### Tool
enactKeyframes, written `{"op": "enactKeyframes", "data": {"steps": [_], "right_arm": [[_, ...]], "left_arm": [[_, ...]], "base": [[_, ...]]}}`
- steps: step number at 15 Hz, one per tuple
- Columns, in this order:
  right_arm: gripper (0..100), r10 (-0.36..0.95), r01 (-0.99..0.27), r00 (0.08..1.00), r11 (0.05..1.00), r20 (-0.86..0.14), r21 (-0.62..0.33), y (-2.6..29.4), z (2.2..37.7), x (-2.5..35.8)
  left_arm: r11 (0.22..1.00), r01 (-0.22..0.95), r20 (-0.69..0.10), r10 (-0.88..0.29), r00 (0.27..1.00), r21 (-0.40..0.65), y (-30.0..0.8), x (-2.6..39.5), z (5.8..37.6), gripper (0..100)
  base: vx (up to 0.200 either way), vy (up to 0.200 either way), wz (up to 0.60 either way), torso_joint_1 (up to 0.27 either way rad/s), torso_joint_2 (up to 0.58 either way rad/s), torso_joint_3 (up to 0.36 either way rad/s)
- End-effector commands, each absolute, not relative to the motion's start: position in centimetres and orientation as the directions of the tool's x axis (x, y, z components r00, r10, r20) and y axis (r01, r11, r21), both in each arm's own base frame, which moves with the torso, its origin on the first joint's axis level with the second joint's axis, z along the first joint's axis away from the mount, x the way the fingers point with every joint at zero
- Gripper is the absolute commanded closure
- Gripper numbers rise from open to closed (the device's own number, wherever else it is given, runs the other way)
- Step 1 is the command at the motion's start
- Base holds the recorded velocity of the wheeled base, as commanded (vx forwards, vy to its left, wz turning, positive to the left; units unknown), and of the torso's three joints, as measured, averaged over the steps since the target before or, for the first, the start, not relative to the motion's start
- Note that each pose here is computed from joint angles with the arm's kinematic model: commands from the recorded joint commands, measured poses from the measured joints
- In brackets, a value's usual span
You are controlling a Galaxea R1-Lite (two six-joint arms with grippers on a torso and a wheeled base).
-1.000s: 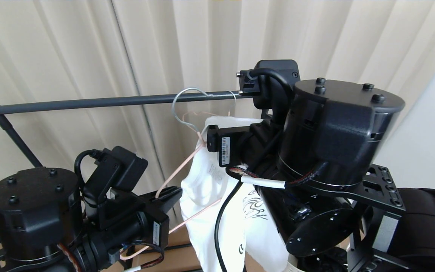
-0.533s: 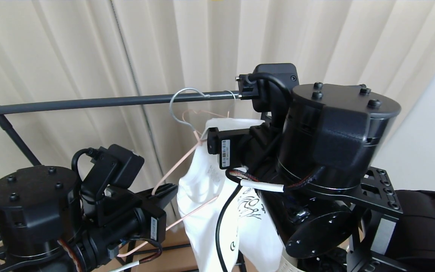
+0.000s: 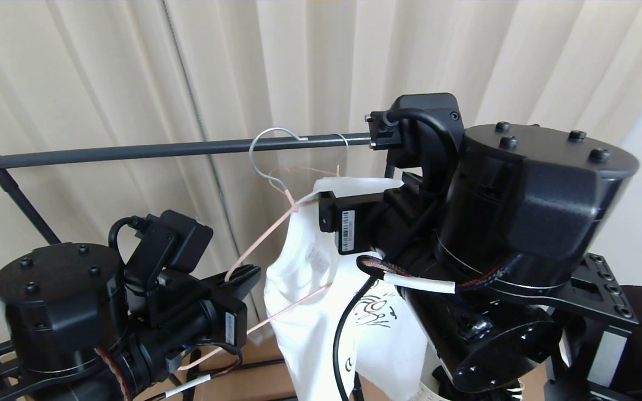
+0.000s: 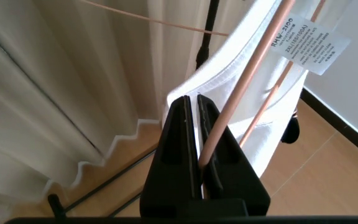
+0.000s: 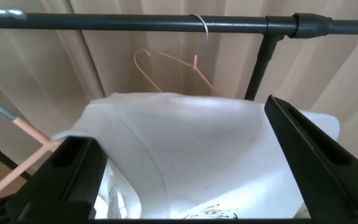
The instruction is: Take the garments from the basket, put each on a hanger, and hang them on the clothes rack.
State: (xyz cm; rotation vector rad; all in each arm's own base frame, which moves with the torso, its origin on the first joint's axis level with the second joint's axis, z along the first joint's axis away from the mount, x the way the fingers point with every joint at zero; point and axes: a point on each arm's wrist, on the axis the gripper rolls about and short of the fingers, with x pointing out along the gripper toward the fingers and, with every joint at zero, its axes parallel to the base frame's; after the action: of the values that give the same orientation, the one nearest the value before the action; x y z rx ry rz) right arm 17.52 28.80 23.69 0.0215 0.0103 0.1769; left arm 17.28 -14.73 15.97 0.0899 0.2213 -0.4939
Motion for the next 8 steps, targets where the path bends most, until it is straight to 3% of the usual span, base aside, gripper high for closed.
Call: {"op": "enactKeyframes", "data": {"steps": [1,8], "right_arm": [[0,0.177,-0.177,0.984,0.984,-0.005,0.026,28.0,24.0,17.1],[0,0.221,-0.222,0.974,0.975,-0.041,-0.018,27.9,22.5,16.7]], "left_arm": [[0.881,0.472,-0.247,-0.450,0.858,0.036,-14.9,17.7,15.7,100],[0.888,0.459,-0.180,-0.448,0.876,0.020,-15.5,19.0,15.3,100]], "base": [[0.000,0.000,0.00,0.000,0.00,0.000],[0.000,0.000,0.00,0.000,0.00,0.000]]}}
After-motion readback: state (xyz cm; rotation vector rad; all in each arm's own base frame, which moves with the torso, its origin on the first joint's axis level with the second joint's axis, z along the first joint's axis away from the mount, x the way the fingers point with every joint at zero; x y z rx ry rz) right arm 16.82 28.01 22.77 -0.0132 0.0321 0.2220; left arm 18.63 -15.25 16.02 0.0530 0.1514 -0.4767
